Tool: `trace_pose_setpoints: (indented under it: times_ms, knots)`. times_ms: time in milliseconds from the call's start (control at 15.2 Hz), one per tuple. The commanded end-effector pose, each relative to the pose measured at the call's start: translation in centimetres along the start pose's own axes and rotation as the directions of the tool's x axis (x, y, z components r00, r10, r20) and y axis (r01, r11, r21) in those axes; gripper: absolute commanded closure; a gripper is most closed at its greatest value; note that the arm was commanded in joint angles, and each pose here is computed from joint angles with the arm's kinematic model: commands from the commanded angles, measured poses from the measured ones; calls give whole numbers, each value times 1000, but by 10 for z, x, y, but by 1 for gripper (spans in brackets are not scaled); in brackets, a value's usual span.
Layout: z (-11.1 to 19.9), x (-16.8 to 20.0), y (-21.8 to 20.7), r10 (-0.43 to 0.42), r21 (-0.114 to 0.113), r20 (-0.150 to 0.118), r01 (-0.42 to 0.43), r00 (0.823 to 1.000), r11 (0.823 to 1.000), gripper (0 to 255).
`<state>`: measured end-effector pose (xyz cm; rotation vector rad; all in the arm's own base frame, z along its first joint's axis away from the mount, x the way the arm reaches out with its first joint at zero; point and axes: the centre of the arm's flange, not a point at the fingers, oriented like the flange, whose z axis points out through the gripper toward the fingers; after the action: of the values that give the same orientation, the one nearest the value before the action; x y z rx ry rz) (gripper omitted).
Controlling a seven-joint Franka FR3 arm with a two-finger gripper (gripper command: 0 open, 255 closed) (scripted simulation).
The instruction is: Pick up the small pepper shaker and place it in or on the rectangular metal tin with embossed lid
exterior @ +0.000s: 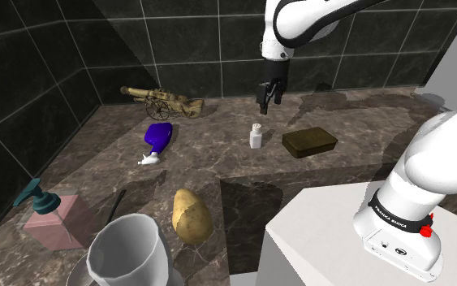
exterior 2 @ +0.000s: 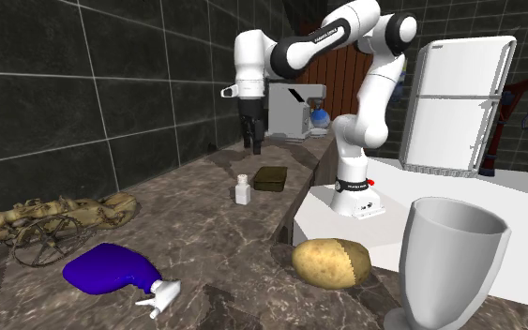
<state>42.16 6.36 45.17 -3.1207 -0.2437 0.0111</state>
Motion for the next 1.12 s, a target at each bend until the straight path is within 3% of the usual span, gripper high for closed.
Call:
trace_pose_setpoints:
  times_ms: [0, 198, 660, 1056]
  knots:
    - [21, 18, -12, -4, -15, 5, 4, 1000, 1000, 0]
    - [49, 38, -21, -7, -35, 14, 8, 1000, 999, 0]
    - [86, 37, -20, -7, -35, 14, 8, 1000, 999, 0]
    - [89, 37, -19, -7, -35, 14, 8, 1000, 999, 0]
